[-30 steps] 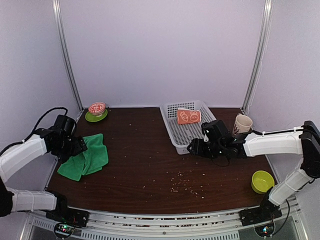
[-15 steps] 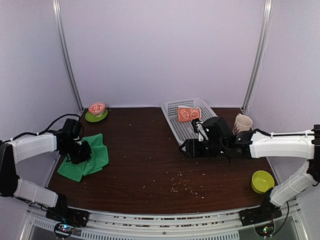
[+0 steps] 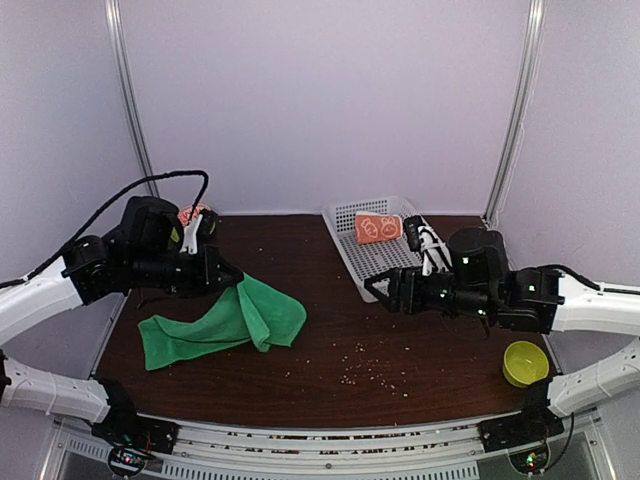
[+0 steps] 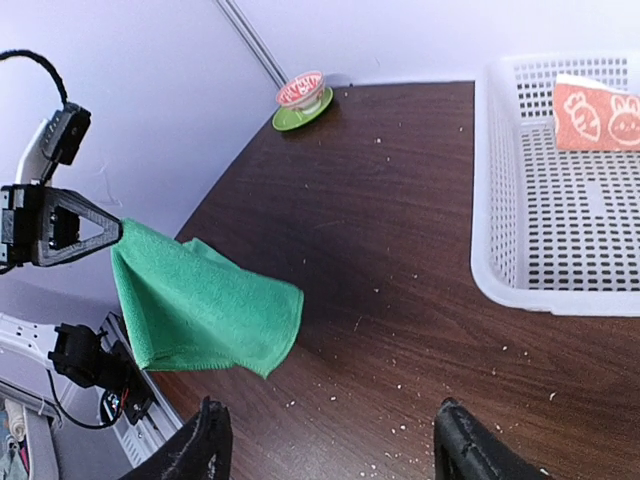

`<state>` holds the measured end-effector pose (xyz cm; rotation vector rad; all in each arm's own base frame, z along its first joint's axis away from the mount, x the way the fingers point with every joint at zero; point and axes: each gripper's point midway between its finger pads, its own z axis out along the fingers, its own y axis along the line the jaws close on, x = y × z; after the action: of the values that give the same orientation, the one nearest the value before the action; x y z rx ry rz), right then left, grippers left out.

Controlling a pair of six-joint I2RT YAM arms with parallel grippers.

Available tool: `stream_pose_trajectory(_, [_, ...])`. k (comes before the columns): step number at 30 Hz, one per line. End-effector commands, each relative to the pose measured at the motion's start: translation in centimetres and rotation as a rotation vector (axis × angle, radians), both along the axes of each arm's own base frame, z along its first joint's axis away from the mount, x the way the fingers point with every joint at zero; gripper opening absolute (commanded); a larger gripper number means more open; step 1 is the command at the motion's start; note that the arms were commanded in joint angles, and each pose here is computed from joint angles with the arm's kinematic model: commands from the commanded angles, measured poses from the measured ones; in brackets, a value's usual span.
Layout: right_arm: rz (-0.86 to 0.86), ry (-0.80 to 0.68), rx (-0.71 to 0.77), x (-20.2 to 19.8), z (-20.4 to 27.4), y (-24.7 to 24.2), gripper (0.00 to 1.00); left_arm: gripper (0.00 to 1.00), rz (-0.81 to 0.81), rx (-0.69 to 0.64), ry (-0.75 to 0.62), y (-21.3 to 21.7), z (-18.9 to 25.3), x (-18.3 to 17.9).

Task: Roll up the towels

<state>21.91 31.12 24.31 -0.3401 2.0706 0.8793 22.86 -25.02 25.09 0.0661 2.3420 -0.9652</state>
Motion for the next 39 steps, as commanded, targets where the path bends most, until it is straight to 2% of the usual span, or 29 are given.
stream_pose_trajectory(1, [-0.066, -0.046, -0.054, 0.5, -0.3, -2.0, 0.7, 0.0, 0.128, 0.008, -0.049, 4.0, 0.5, 1.0])
stream_pose_trajectory(4, [-0.041, -0.019, -0.087, 0.3, -2.0, -1.4, 0.7, 0.0, 0.186, -0.055, 0.113, 7.1, -5.3, 2.9])
stream_pose_trajectory(9, [0.019, 0.065, -0.094, 0.1, -4.9, 1.2, 0.68, 0.0, 0.154, -0.009, 0.208, 6.2, -10.1, 4.3])
stream_pose_trajectory(15, [0.145, 0.165, -0.062, -1.5, -7.9, 7.8, 0.66, 0.0, 0.103, -0.101, 0.166, 4.2, -7.7, 5.4])
stream_pose_trajectory(19, [0.218, 0.244, 0.051, -2.0, -8.5, 12.4, 0.65, 0.0, 0.085, -0.116, 0.145, 4.2, -6.6, 4.8])
stream_pose_trajectory(22, [0.275, 0.285, 0.096, -2.5, -8.6, 15.7, 0.63, 0.0, 0.12, -0.046, 0.148, 5.4, -7.2, 4.7])
stream_pose_trajectory(25, [0.318, 0.311, 0.081, -3.1, -9.0, 18.3, 0.62, 0.0, 0.144, 0.021, 0.141, 6.3, -7.5, 4.9])
stream_pose_trajectory(27, [0.289, 0.313, 0.064, -2.5, -9.3, 18.4, 0.6, 0.32, 0.187, 0.108, 0.132, 7.6, -8.0, 5.4])
stream_pose_trajectory(29, [0.228, 0.293, 0.048, -1.6, -9.4, 17.2, 0.6, 0.59, 0.263, 0.262, 0.14, 10.3, -8.7, 5.5])
stream_pose_trajectory(32, [0.12, 0.243, 0.012, 0.1, -8.9, 13.7, 0.6, 0.84, 0.354, 0.458, 0.065, 13.7, -6.8, 4.9])
stream_pose_trajectory(34, [0.059, 0.209, -0.011, 0.9, -8.5, 11.0, 0.61, 0.95, 0.333, 0.514, -0.04, 13.3, -4.5, 3.9])
stream_pose_trajectory(35, [0.031, 0.194, -0.016, 1.3, -8.1, 9.6, 0.61, 0.98, 0.296, 0.524, -0.086, 12.4, -3.7, 3.5])
stream_pose_trajectory(37, [-0.022, 0.165, -0.031, 1.7, -7.7, 6.8, 0.61, 0.97, 0.185, 0.541, -0.139, 9.6, -3.2, 2.2])
stream_pose_trajectory(39, [-0.074, 0.132, -0.031, 2.0, -6.6, 3.9, 0.61, 0.91, 0.042, 0.573, -0.134, 6.4, -4.6, 0.8])
